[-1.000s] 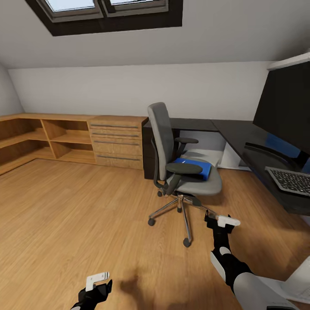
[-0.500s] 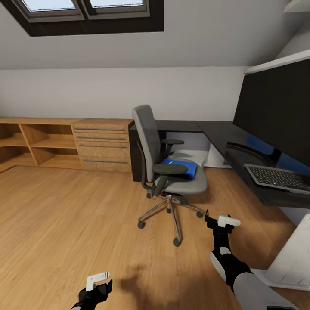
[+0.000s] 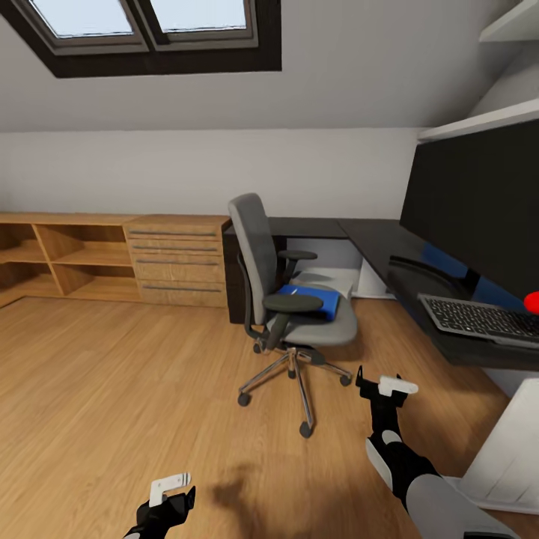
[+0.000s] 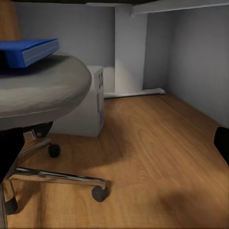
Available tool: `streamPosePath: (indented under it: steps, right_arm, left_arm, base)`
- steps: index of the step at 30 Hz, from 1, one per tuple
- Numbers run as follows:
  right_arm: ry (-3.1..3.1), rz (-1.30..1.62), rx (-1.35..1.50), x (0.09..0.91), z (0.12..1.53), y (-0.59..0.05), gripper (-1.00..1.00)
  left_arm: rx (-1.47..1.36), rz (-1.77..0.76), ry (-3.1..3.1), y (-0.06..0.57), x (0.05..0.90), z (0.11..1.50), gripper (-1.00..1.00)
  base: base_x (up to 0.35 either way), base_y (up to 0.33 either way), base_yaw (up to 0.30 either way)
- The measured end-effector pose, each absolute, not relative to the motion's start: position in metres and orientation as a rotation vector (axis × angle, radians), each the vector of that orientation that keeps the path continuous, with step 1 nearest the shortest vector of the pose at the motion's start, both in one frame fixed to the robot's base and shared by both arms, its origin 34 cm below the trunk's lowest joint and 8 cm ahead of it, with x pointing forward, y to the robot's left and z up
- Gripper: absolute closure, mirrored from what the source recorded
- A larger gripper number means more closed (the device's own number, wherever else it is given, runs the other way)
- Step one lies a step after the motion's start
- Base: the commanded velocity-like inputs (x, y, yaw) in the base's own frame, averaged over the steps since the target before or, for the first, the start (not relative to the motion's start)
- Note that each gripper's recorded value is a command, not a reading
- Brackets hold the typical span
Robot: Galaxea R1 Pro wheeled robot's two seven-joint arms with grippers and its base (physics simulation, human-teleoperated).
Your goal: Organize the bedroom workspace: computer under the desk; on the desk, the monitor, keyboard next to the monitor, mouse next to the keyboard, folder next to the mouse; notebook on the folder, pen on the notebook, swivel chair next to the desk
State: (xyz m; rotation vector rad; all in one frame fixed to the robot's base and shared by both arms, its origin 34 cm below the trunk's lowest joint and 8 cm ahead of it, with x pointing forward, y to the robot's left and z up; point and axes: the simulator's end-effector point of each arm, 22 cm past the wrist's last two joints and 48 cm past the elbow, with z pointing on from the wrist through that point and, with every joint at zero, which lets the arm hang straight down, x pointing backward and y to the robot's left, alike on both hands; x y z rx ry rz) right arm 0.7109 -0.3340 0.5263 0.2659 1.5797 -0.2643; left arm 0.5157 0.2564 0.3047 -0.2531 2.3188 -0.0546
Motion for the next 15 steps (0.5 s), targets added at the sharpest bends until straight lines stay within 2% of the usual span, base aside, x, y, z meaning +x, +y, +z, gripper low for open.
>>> streamPosePath:
  steps: [15]
  right_arm:
    - [1.612,-0.265,0.252,0.707,0.515,-0.331,-1.0]
  left_arm:
    - [-0.253,-0.057,2.319,0.255,0.516,0.307,-1.0]
  base:
    - [0.0,0.0,-0.001]
